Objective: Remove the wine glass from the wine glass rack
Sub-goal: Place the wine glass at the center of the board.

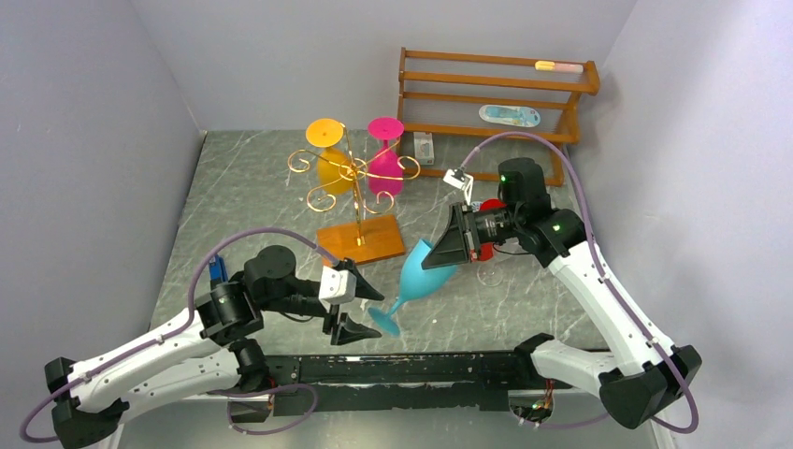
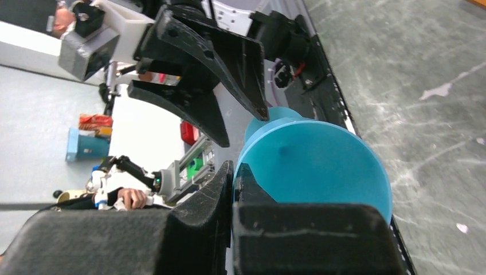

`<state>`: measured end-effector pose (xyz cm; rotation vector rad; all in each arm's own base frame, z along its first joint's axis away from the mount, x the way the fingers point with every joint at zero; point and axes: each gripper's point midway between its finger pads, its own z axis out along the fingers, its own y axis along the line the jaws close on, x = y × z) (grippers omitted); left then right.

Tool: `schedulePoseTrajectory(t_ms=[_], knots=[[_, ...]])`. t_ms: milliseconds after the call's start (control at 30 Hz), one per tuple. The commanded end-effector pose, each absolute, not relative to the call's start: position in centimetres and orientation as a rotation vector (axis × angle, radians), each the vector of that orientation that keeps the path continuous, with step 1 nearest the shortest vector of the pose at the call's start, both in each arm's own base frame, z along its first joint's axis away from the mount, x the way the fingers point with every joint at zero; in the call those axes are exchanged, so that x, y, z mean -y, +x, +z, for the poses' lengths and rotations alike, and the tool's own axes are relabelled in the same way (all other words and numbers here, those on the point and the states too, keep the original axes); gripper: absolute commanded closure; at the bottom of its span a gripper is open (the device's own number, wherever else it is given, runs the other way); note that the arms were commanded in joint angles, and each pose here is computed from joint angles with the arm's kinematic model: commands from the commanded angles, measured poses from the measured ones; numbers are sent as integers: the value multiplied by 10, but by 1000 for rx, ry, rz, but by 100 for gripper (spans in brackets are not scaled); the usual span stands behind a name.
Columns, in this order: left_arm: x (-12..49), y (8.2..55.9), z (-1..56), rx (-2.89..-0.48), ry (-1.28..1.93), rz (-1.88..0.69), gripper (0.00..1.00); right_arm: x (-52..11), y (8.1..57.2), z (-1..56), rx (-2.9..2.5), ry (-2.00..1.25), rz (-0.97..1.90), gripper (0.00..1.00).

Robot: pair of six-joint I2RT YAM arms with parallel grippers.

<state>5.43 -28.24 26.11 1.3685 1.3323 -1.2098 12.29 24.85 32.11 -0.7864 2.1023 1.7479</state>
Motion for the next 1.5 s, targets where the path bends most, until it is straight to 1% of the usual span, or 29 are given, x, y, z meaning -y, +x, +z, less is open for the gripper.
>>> schedulePoseTrajectory(t_ms=[0,33,67,100,200,333,367,400,533,667,867,1033,1233,1300,1467], knots=[[277,70,266,-1386,1287,-1124,27,-242,132,305,-2213,-735,1579,100],[276,74,266,-1401,1263,-1107,26,-240,135,299,-2242,-719,1536,100],[274,79,266,-1416,1234,-1089,21,-237,140,294,-2274,-689,1475,100],[273,83,266,-1432,1205,-1072,18,-234,144,288,-2305,-662,1416,100],[267,92,268,-1445,1138,-1029,15,-222,155,273,-2373,-597,1232,100],[259,104,269,-1484,1026,-988,13,-217,162,266,-2370,-551,1119,100],[258,107,270,-1490,1000,-980,5,-215,165,264,-2372,-534,1079,100],[257,110,270,-1502,973,-970,4,-212,168,261,-2377,-510,1024,100],[254,115,265,-1535,917,-964,3,-193,186,257,-2327,-378,794,100],[252,121,257,-1595,828,-968,3,-190,190,261,-2270,-346,737,100],[247,127,258,-1625,785,-935,3,-185,189,231,-2362,-365,578,100],[241,131,260,-1640,782,-889,3,-185,185,215,-2374,-364,428,100],[231,138,254,-1705,698,-849,3,-186,186,199,-2354,-368,244,100],[227,141,246,-1740,687,-816,3,-188,189,188,-2357,-336,228,100],[216,148,239,-1805,618,-753,3,-203,191,171,-2340,-252,329,100]])
